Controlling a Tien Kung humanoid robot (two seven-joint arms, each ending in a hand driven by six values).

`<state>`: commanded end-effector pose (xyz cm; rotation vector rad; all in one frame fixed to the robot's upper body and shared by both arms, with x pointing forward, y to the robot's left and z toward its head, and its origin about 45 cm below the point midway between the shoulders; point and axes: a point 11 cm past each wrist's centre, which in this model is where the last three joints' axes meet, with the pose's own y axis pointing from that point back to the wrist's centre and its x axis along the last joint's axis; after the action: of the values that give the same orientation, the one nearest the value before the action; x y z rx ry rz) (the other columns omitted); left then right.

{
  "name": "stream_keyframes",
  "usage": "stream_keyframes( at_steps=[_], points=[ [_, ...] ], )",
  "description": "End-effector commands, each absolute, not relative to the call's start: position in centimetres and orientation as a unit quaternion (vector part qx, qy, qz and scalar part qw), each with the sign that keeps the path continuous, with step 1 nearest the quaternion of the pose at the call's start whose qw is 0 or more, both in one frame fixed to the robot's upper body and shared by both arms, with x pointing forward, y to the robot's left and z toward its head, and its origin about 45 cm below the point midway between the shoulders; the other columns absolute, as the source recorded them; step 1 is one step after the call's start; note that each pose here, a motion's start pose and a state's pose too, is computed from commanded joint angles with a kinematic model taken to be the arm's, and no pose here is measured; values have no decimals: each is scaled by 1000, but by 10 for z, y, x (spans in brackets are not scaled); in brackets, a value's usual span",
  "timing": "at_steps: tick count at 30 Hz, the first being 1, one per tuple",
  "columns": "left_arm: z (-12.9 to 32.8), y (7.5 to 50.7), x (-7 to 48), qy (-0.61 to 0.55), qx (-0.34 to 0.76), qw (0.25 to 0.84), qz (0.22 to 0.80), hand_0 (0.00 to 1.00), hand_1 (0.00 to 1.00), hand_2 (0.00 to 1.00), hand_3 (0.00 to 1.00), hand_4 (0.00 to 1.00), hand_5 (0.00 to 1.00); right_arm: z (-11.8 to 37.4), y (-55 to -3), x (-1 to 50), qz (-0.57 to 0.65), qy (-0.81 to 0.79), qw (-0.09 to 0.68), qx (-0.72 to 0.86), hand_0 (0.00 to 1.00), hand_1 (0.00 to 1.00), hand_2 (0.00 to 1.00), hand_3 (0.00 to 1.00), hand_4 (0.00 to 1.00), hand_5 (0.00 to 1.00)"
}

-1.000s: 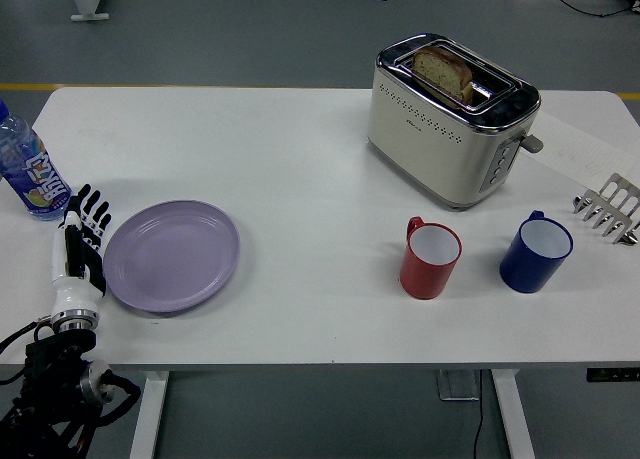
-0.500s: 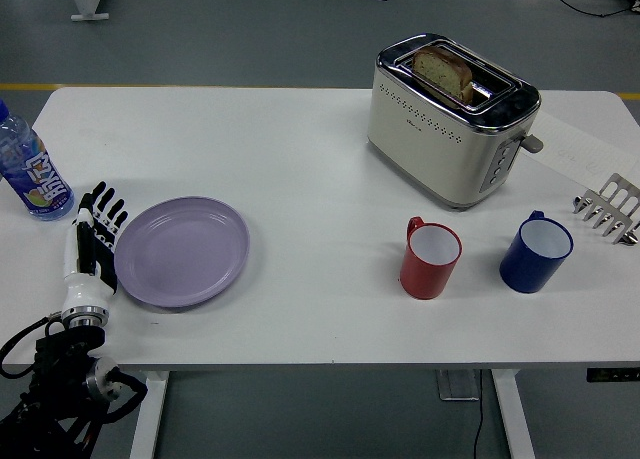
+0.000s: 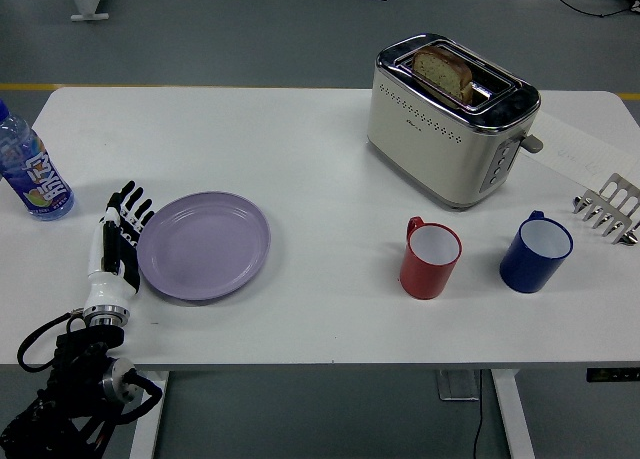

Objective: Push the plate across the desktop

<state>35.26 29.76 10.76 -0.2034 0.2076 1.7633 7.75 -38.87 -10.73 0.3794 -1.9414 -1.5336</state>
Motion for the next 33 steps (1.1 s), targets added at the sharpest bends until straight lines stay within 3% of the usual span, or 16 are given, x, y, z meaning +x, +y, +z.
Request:
stream_keyframes(
  at_steps=[33],
  points=[
    [107, 242, 359, 106, -79, 688, 714, 845, 869, 908, 888, 506, 998, -106, -392, 76, -578, -736, 321, 144, 551, 459, 564, 579, 305, 451]
  ],
)
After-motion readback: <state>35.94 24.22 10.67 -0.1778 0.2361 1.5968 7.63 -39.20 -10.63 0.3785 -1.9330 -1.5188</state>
